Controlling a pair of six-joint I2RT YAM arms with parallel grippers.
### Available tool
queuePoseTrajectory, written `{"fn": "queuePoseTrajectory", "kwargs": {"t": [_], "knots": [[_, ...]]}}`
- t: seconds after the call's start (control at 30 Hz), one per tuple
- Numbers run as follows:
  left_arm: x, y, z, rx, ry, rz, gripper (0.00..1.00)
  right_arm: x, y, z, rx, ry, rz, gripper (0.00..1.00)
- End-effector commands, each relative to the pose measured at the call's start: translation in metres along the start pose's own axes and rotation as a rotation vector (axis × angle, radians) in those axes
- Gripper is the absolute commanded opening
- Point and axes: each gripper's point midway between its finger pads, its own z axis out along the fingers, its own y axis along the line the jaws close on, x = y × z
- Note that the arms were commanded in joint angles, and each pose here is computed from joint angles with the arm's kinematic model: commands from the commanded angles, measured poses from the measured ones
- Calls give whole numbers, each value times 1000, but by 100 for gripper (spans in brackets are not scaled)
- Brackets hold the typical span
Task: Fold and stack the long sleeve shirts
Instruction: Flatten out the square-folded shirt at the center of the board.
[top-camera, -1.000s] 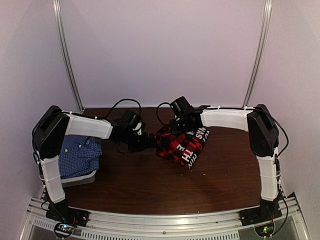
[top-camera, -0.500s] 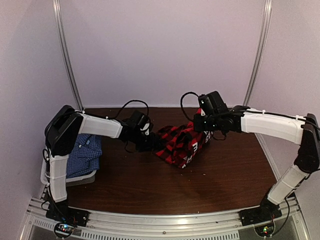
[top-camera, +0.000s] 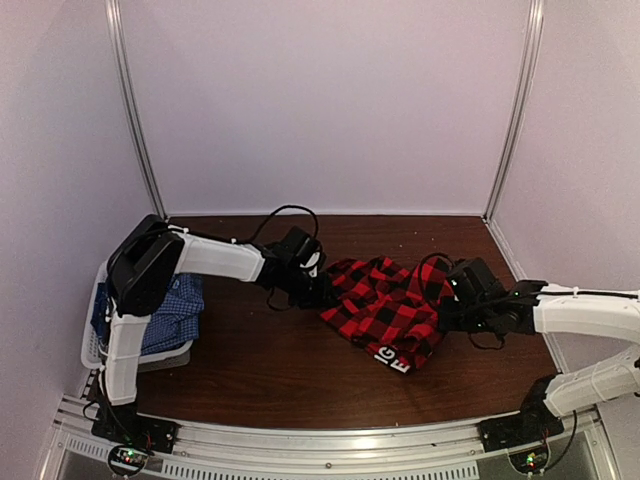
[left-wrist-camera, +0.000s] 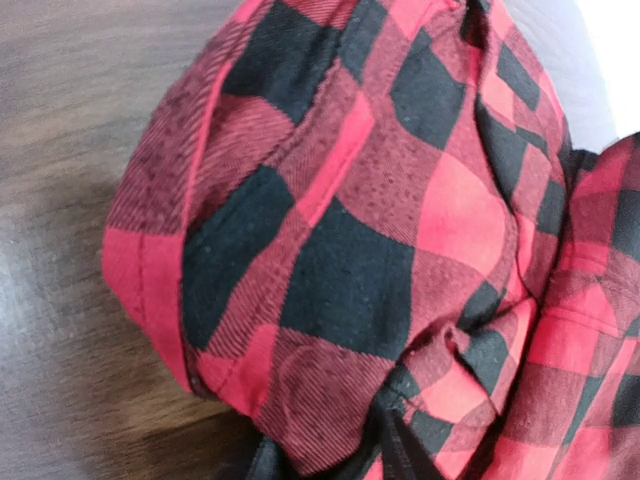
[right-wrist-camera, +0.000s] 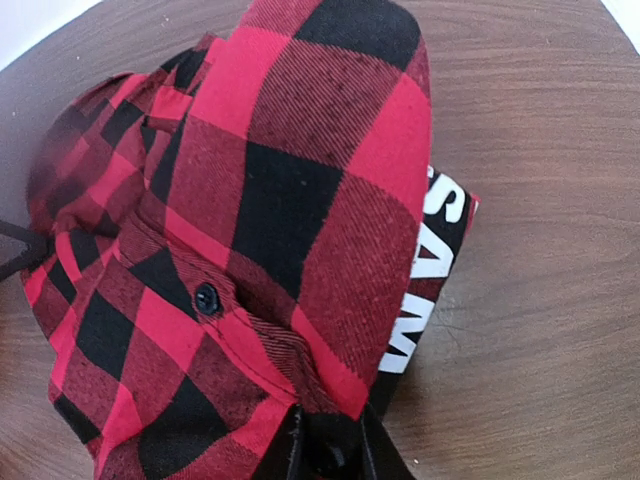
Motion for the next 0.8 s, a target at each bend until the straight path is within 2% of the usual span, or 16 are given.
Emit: {"fn": "queuePoseTrajectory", "kwargs": {"t": [0.0, 0.07, 0.17, 0.3, 0.4, 0.53, 0.77], "knots": [[4, 7, 11, -47, 14, -12, 27, 13, -11, -6, -4, 20, 67, 25], [-2, 9, 10, -72, -3, -13, 16, 11, -18, -12, 15, 10, 65, 39], [-11, 10, 8, -96, -25, 1, 7, -3, -23, -25, 41, -30, 52, 62], [-35, 15, 4, -130, -56, 32, 0, -29, -26, -42, 90, -89, 17, 78], [-58, 22, -3, -153, -90, 57, 0, -47, -26, -50, 130, -128, -19, 82], [-99, 38, -9, -158, -136, 87, 0, -67, -16, -46, 119, -143, -55, 83], [-162, 43, 6, -43, -160, 183, 0, -85, 40, 3, 27, -90, -184, 84]]}}
